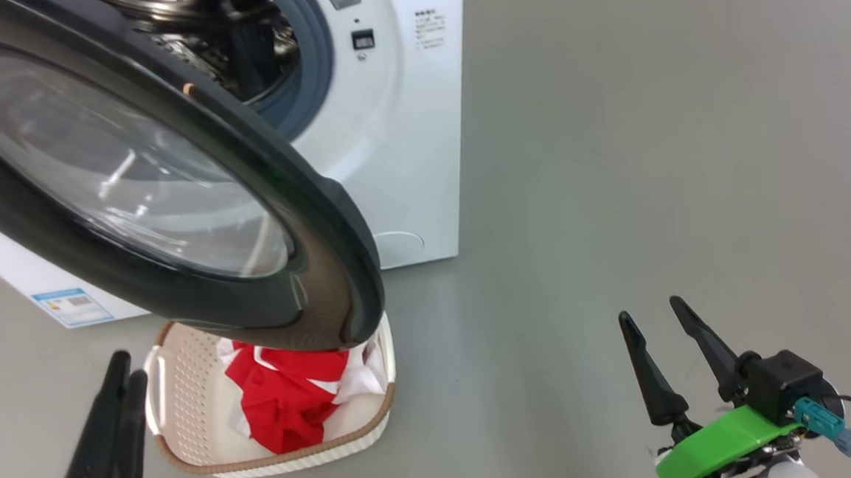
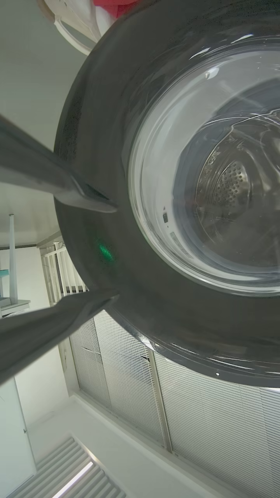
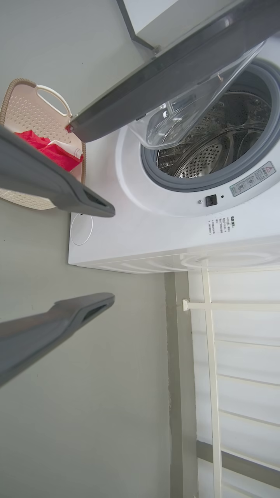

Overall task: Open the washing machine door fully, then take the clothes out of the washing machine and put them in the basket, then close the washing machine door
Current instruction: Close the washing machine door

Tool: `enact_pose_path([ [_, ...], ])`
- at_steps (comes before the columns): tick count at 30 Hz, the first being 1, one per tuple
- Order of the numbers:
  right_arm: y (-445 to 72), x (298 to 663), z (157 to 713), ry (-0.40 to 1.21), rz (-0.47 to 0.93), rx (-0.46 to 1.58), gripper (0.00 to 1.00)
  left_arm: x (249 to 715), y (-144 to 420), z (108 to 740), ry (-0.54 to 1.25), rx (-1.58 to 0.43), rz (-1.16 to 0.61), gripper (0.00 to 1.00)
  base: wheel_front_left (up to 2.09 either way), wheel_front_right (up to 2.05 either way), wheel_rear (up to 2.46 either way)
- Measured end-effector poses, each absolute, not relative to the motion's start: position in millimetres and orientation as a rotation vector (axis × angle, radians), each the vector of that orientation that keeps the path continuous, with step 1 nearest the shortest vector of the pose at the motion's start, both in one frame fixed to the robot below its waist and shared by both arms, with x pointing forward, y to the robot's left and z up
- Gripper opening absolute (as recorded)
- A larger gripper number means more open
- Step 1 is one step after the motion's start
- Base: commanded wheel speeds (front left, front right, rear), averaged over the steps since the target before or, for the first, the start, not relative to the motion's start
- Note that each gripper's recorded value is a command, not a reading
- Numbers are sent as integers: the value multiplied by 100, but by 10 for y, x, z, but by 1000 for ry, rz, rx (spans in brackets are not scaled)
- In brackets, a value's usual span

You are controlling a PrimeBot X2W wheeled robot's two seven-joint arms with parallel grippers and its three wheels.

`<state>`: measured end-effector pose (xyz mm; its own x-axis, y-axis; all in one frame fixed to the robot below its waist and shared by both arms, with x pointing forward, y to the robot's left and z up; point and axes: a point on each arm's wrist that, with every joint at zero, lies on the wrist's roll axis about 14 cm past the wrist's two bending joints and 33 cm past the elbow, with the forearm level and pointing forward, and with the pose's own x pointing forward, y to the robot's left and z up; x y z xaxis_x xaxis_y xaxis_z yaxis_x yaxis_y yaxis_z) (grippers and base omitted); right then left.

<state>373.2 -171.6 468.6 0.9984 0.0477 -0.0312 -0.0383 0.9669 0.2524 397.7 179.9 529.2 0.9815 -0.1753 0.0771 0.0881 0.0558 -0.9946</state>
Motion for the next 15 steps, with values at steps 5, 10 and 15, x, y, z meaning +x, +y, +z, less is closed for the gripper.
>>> enact_pose_path([
  [5,-1695,3677,4673,42,48,257,100,3818,1954,5298,-14,-1364,-92,100,0,0,0],
  [10,-1684,3649,4740,23,55,250,100,3706,2037,5424,-116,-1157,-18,100,0,0,0],
  [15,-1681,3593,4789,8,59,239,100,3637,2019,5648,-202,-866,6,100,0,0,0],
])
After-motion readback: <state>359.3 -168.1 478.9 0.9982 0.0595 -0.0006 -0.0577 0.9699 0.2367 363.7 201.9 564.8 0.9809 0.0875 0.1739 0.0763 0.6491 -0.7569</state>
